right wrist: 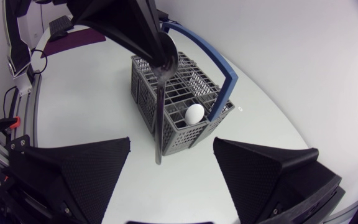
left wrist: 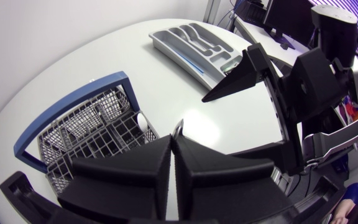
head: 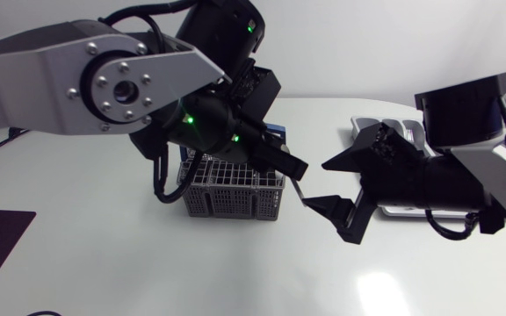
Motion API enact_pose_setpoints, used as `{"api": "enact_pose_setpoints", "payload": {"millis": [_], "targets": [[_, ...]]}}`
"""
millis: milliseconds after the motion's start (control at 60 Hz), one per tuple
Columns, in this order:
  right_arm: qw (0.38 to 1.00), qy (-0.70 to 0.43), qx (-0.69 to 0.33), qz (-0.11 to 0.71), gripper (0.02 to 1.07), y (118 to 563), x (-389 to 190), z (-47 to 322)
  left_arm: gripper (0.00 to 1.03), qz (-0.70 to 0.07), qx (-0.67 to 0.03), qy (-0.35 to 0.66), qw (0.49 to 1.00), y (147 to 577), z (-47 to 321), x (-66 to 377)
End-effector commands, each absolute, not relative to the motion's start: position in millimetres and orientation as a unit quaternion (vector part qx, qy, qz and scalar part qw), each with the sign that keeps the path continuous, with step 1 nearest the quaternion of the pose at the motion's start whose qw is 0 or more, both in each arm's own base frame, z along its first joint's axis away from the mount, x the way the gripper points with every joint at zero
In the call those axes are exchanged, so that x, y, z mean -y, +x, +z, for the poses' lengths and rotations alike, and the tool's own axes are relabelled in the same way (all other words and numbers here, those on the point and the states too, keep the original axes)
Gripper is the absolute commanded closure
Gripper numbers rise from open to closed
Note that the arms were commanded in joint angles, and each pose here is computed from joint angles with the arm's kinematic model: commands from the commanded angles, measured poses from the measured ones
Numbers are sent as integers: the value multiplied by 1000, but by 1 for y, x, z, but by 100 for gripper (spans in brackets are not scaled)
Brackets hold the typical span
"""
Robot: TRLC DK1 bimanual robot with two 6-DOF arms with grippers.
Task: Unload the cutlery basket into the drawer organizer.
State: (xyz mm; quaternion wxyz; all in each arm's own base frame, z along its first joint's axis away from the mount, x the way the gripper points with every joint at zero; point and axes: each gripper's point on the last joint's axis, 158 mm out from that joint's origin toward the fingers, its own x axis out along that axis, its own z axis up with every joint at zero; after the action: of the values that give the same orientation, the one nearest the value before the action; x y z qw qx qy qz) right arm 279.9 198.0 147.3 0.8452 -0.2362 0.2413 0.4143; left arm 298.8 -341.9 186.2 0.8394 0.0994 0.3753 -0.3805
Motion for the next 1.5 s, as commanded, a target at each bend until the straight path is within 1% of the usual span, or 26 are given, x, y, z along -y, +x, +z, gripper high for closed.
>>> {"api": "enact_pose_setpoints", "payload": {"millis": [0,117,283,317,417,517,683,717,817,833,883,950,1050,1117,1133,1150,1217,1350,1483], "targets": [[851,-224,-239,410,13,287,-208,153,100,-380,-391,76,835,303,186,348],[853,-226,-237,407,16,290,-213,156,100,-393,-403,58,824,301,185,353],[853,-226,-244,403,17,301,-220,154,100,-409,-413,35,813,297,188,358],[853,-226,-244,403,23,304,-223,154,99,-410,-413,33,813,297,188,358],[852,-226,-243,404,33,305,-227,156,100,-411,-416,29,811,297,188,358],[853,-227,-243,402,46,307,-228,156,100,-412,-418,25,809,297,188,358],[855,-226,-241,400,71,308,-227,157,100,-410,-419,23,810,298,188,357],[855,-226,-239,400,80,308,-227,158,100,-409,-420,21,810,299,188,356],[855,-226,-240,400,92,308,-227,156,100,-404,-422,17,812,302,187,353],[855,-226,-239,400,96,307,-227,157,100,-403,-422,17,812,302,186,352],[855,-226,-239,400,102,307,-227,156,99,-403,-423,15,811,302,187,352],[855,-227,-241,400,102,306,-226,154,99,-401,-424,12,812,304,187,351],[853,-227,-242,403,101,305,-227,153,90,-399,-424,11,813,305,187,350],[851,-227,-246,405,102,304,-227,150,77,-399,-423,11,813,306,187,349],[850,-227,-247,405,102,304,-227,149,76,-399,-423,11,813,306,187,349],[850,-228,-247,406,102,303,-227,149,70,-399,-423,11,813,306,187,349],[847,-226,-252,411,102,301,-228,147,55,-398,-420,8,816,308,191,348],[840,-226,-261,418,102,298,-226,141,43,-394,-409,0,823,316,202,344],[832,-234,-274,423,102,294,-222,132,40,-392,-396,-17,830,326,218,337]]}}
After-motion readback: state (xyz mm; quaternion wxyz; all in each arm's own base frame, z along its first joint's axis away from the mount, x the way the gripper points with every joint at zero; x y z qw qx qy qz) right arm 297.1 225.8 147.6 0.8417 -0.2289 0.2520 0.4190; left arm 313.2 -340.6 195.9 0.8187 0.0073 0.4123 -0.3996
